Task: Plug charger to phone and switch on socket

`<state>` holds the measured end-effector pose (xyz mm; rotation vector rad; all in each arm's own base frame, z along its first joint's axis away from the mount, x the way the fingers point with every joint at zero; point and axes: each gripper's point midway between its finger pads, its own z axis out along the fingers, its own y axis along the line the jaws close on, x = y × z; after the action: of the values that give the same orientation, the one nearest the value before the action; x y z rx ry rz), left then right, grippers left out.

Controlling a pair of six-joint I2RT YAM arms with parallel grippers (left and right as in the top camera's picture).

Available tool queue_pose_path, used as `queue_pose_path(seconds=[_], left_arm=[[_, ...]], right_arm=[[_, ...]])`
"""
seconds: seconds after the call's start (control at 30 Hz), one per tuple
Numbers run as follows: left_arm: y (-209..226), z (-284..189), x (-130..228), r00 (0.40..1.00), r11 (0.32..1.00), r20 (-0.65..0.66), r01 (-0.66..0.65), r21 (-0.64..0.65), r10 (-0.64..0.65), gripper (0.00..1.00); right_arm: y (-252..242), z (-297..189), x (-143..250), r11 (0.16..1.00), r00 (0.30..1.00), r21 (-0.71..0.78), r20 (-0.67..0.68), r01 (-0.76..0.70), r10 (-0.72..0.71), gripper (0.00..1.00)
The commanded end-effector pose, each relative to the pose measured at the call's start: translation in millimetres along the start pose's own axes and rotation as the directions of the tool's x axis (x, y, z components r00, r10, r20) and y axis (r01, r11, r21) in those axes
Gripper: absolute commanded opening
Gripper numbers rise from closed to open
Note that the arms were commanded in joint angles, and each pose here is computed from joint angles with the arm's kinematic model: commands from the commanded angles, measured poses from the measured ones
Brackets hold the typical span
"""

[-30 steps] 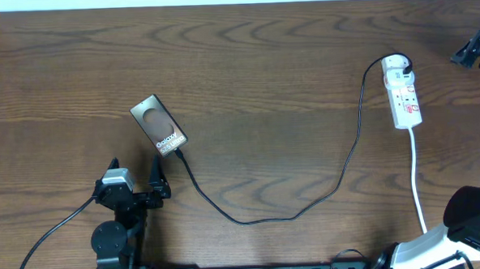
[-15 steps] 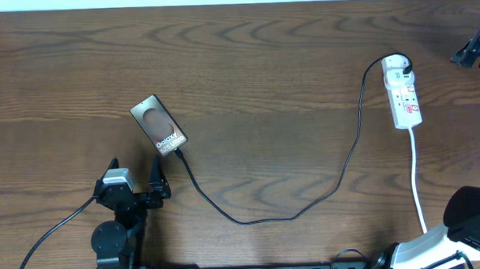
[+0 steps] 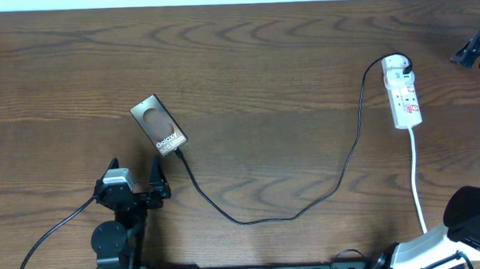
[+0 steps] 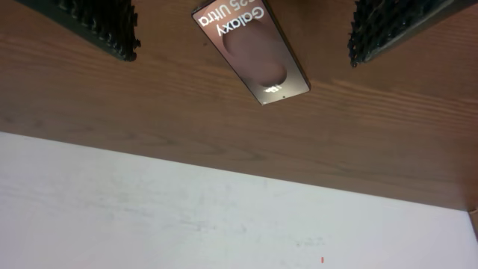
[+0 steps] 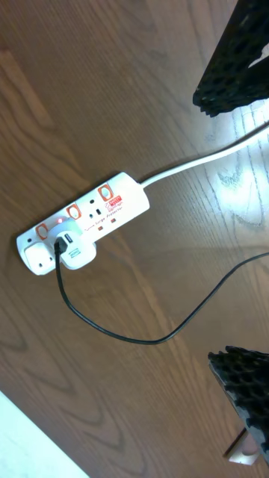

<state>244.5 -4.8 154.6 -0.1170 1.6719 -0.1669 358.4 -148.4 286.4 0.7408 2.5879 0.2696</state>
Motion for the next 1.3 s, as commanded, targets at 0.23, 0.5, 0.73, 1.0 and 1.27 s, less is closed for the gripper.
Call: queue_pose_path(seconds=[0.23,0.5,0.73,1.0,1.27], left_arm=[[-1.8,1.2,16.2,0.999,1.000,-0.046,-0.009,0.018,0.010,0.88],[-1.8,1.2,16.3,0.999,1.000,-0.047,-0.009,0.018,0.010,0.88],[-1.8,1.2,16.3,0.999,1.000,-0.047,-0.009,0.018,0.010,0.88],[-1.8,1.2,16.3,0.999,1.000,-0.047,-0.009,0.018,0.010,0.88],[-1.8,1.2,16.2,0.999,1.000,-0.046,-0.009,0.018,0.010,0.88]], right_arm=[[6.6,-20.2,-9.5,0.999,0.994,0.025,0.098,0.047,-0.050,0.99],[81.5,-55.9,-9.9,0.931,0.861,-0.008,0.382,0.365,-0.334,0.99],[138.9,-41.3,33.6,0.763,0.589,0.031,0.616,0.646,-0.523,0.99],[129.6,-11.4,109.5,0.696,0.346,0.083,0.822,0.713,-0.452,0.99],[89.4,16.6,172.1,0.678,0.126,0.201,0.908,0.707,-0.400,0.99]])
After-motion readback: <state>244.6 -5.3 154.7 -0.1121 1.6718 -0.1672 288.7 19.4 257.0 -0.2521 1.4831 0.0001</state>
